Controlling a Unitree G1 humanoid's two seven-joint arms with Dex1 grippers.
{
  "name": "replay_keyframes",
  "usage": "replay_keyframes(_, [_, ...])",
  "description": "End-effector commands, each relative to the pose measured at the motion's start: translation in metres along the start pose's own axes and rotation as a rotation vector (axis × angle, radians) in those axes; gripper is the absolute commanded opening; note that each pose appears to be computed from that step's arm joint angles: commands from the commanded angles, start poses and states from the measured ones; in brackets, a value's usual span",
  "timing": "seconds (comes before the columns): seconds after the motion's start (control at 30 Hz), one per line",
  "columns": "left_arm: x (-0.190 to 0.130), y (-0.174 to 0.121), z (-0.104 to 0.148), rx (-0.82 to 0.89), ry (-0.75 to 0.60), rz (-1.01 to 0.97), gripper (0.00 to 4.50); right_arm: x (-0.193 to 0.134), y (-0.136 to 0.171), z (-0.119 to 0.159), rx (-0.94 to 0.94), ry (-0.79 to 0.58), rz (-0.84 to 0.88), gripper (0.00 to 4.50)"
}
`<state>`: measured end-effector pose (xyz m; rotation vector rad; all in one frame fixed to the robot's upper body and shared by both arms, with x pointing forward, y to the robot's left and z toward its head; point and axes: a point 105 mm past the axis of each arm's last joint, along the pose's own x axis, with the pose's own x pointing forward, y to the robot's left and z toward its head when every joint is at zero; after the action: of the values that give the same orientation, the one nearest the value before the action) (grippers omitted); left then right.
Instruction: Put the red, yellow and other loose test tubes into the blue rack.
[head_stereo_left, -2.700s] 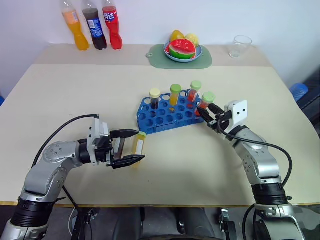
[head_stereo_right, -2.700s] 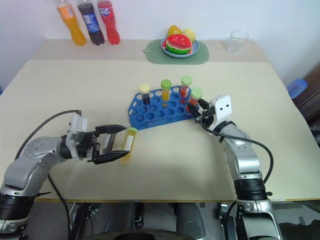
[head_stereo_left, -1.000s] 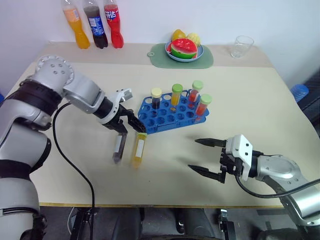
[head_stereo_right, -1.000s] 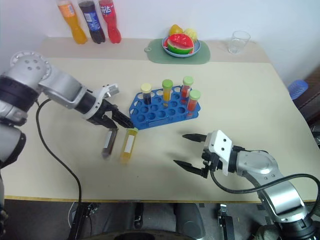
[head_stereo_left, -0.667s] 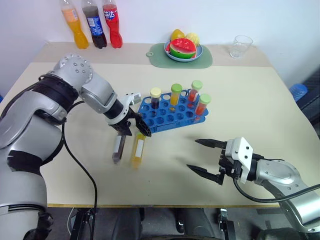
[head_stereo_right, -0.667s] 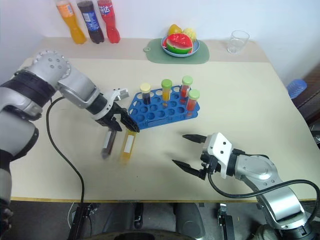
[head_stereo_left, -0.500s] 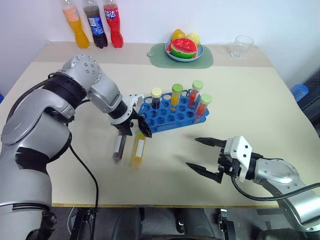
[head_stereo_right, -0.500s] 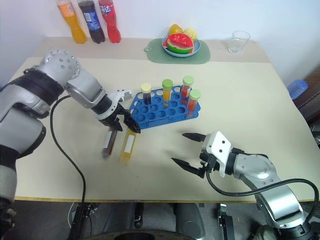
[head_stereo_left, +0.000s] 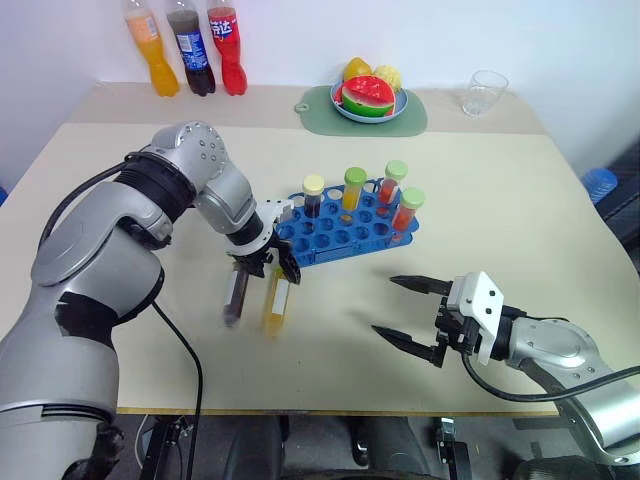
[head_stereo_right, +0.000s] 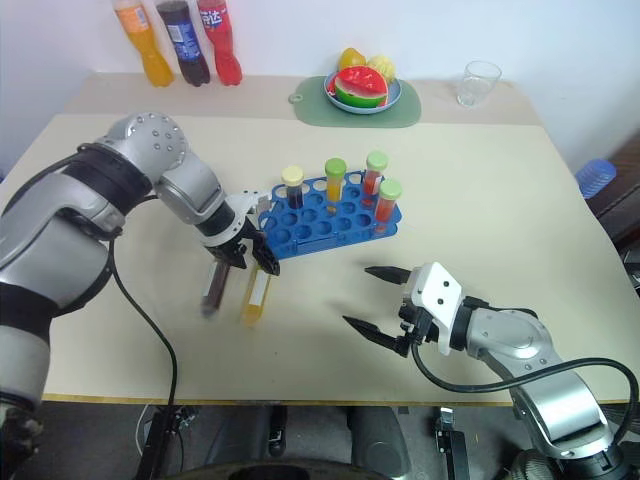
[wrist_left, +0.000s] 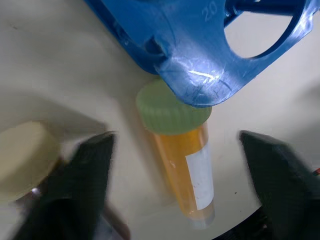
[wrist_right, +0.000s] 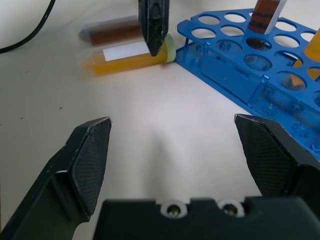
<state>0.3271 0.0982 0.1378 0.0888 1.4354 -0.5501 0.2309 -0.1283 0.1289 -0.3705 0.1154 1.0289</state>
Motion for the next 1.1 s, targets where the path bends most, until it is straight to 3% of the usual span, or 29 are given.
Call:
replay_keyframes(0.03, [-0.001, -0.003, -0.001, 0.016, 0.007, -0.014, 2.12, -0.003, 0.000, 0.013, -0.047, -0.026, -0.006, 4.37])
replay_keyframes(0.1, [-0.002, -0.003, -0.002, 0.020, 0.009, -0.018, 1.16, -0.004, 0.000, 0.014, -0.048, -0.028, -0.009, 4.37])
replay_keyframes(0.5, [-0.021, -0.005, -0.013, 0.081, -0.026, -0.087, 1.16, -0.002, -0.008, 0.012, -0.052, -0.031, -0.012, 4.37])
replay_keyframes(0.7, [-0.056, -0.027, -0.036, 0.245, -0.121, -0.299, 1.16, -0.003, -0.012, 0.011, -0.053, -0.036, -0.006, 4.37])
replay_keyframes(0.77, [-0.068, -0.036, -0.041, 0.326, -0.192, -0.361, 1.16, -0.003, -0.013, 0.011, -0.047, -0.042, -0.010, 4.37])
replay_keyframes(0.87, [-0.096, -0.064, -0.045, 0.512, -0.409, -0.592, 1.16, -0.002, -0.016, 0.010, -0.035, -0.056, -0.040, 4.37])
replay_keyframes(0.93, [-0.097, -0.061, -0.035, 0.615, -0.577, -0.543, 1.16, -0.002, -0.017, 0.010, -0.032, -0.059, -0.060, 4.37])
replay_keyframes(1.0, [-0.108, -0.066, -0.012, 0.742, -0.859, -0.513, 1.16, -0.002, -0.018, 0.008, -0.029, -0.057, -0.086, 4.37])
replay_keyframes(1.1, [-0.109, -0.067, 0.005, 0.777, -1.030, -0.534, 1.16, -0.002, -0.019, 0.007, -0.027, -0.057, -0.117, 4.37])
